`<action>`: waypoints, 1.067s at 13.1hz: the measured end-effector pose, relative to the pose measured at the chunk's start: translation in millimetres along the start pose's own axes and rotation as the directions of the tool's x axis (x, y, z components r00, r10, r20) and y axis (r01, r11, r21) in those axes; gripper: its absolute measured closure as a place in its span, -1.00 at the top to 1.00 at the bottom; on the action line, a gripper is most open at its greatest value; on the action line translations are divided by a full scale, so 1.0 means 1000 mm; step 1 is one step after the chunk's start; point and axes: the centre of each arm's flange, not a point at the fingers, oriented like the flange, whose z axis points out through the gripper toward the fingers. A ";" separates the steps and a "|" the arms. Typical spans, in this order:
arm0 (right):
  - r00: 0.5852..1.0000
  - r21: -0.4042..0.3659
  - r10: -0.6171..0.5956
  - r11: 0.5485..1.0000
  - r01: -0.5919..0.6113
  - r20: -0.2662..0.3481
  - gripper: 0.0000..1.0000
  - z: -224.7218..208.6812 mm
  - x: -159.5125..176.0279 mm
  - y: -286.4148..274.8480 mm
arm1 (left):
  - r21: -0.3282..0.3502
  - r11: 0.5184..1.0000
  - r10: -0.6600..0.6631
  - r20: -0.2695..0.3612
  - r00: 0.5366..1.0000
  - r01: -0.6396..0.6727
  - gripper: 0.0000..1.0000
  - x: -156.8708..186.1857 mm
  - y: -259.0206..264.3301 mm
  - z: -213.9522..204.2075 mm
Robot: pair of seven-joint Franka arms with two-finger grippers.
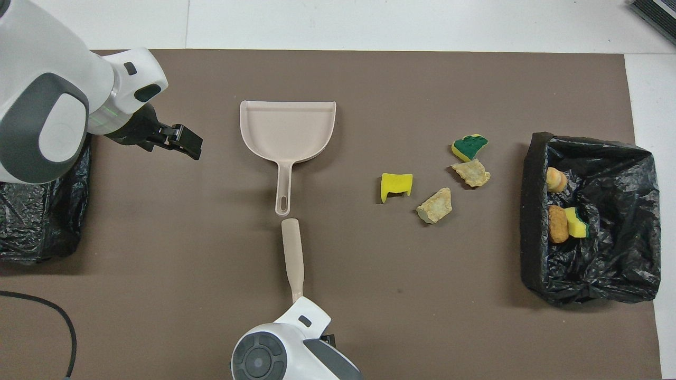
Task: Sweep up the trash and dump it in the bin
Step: 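Release the dustpan and withdraw the right gripper while the left gripper reaches, then grasp the dustpan with the left gripper while the right gripper grasps the brush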
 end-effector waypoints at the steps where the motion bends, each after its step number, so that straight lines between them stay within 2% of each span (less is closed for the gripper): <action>1: 1.000 0.000 0.002 1.000 -0.002 -0.003 0.73 0.002 -0.001 0.003 | -0.016 1.000 -0.010 0.002 1.000 0.010 1.00 0.002 0.001 0.004; 2: 1.000 0.001 0.003 1.000 -0.003 -0.005 0.44 0.004 -0.002 0.005 | -0.023 1.000 -0.019 0.001 1.000 0.019 1.00 0.009 0.001 0.014; 3: 1.000 0.010 0.005 1.000 -0.005 -0.012 0.30 0.003 -0.001 0.004 | -0.029 0.999 -0.023 -0.009 1.000 0.023 1.00 0.019 0.007 0.030; 4: 1.000 0.026 0.007 1.000 -0.006 -0.026 0.27 0.001 0.001 0.003 | -0.033 0.999 -0.034 -0.019 0.999 0.033 1.00 0.031 0.023 0.052; 6: 0.999 0.045 0.009 0.999 -0.007 -0.043 -0.15 -0.001 0.004 0.002 | -0.025 0.997 -0.076 -0.044 0.996 0.075 1.00 0.048 0.071 0.095; 8: 0.998 0.058 0.010 0.998 -0.007 -0.055 -0.22 -0.003 0.005 0.001 | 0.026 0.993 -0.116 -0.044 0.992 0.117 1.00 0.048 0.120 0.124; 9: 0.998 0.064 0.011 0.998 -0.007 -0.060 -0.41 -0.003 0.005 0.000 | 0.044 0.991 -0.128 -0.035 0.991 0.129 1.00 0.043 0.136 0.132; 14: 0.996 0.096 0.028 0.995 -0.020 -0.090 -0.43 -0.016 0.012 0.004 | 0.076 0.983 -0.170 0.012 0.985 0.169 1.00 0.016 0.141 0.168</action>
